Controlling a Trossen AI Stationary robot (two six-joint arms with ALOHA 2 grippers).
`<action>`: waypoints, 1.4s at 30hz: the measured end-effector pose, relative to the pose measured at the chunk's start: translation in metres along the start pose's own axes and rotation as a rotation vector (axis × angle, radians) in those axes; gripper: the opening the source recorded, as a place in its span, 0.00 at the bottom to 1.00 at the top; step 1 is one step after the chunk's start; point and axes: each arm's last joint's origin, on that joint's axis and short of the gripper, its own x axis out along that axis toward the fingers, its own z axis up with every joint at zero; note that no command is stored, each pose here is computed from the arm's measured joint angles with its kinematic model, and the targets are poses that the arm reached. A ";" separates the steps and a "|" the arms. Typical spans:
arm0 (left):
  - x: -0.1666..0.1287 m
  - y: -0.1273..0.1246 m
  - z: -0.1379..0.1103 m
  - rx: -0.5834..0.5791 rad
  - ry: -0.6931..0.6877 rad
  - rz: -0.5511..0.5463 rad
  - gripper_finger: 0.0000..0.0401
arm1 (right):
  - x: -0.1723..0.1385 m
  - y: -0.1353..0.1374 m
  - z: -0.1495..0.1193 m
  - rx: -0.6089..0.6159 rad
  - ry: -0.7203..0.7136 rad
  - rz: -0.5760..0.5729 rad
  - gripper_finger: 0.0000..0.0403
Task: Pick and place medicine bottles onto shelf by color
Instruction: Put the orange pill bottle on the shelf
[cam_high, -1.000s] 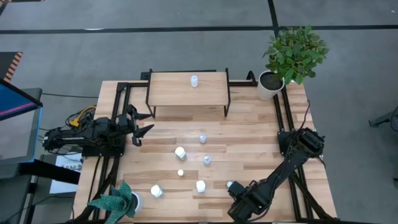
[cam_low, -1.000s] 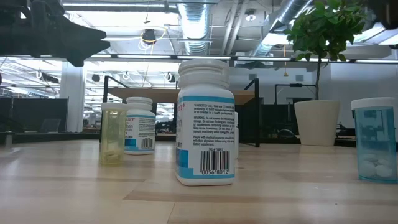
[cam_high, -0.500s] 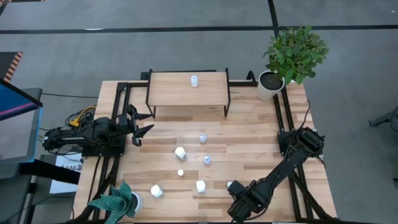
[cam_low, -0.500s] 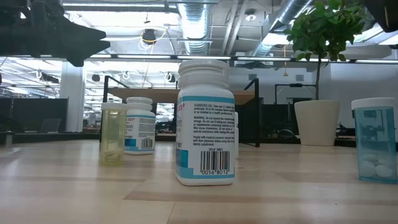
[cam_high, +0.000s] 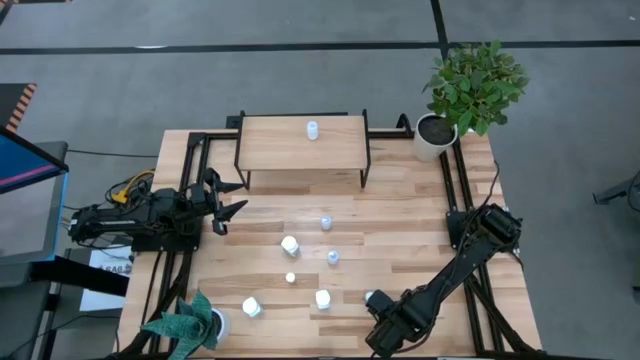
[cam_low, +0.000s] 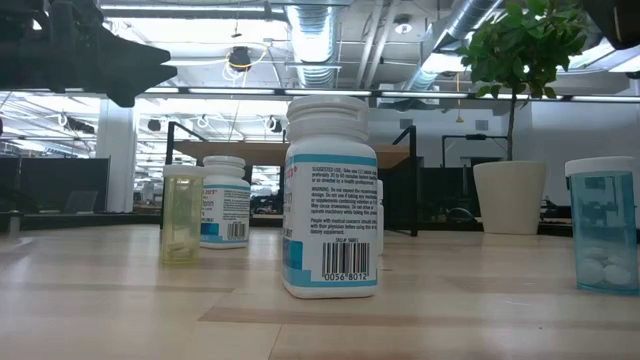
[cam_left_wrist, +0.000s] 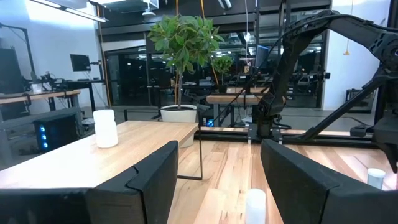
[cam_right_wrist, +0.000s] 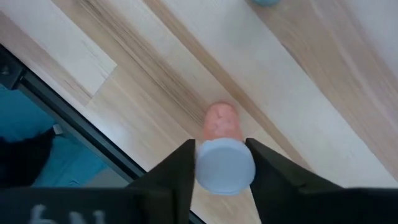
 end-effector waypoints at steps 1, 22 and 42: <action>0.000 0.000 0.000 0.000 0.000 0.000 0.54 | 0.000 0.000 0.000 0.000 0.000 -0.001 0.33; 0.000 0.000 0.000 0.001 0.004 -0.001 0.54 | -0.118 -0.006 0.088 -0.424 -0.117 0.227 0.27; 0.000 0.000 0.003 0.225 -0.027 0.005 0.54 | -0.192 -0.172 0.275 -0.618 -0.402 0.002 0.30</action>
